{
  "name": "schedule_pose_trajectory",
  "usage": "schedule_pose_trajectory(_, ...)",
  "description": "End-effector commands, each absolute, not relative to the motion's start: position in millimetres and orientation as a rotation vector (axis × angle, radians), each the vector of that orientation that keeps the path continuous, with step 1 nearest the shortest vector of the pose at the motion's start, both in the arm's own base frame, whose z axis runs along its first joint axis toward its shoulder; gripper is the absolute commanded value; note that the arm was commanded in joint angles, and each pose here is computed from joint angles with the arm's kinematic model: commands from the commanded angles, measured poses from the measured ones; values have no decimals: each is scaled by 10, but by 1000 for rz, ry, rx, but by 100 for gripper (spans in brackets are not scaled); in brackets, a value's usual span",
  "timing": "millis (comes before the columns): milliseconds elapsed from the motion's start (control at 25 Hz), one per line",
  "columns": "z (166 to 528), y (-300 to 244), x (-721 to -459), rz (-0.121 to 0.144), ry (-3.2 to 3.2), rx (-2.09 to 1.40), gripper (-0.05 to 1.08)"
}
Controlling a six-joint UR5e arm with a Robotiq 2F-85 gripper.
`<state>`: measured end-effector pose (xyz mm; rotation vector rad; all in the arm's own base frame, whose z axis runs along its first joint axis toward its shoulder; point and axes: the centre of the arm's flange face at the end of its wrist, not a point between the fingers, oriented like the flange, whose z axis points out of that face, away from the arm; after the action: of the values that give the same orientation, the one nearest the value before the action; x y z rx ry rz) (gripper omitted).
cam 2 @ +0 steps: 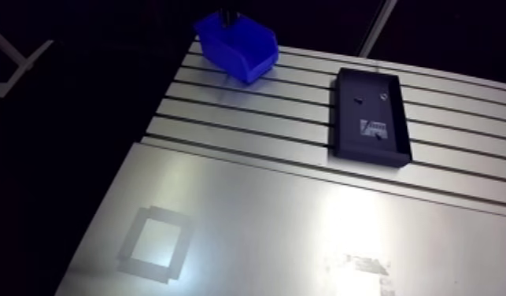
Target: Pick up the M10 bolt from the tray and put it into the blue bin.
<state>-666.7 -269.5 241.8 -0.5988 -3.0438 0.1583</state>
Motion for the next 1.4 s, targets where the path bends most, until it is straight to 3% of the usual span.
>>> schedule_pose_trajectory(40, 2291, -2712, -6697, 139, -3058, -599, 108)
schedule_pose_trajectory(120, 2291, -2705, -6712, 112, -3049, -593, 108)
schedule_pose_trajectory(200, 2265, -2694, -6724, 106, -3050, -599, 108)
schedule_pose_trajectory(1400, 1878, -2780, -6711, 61, -3100, -581, 103)
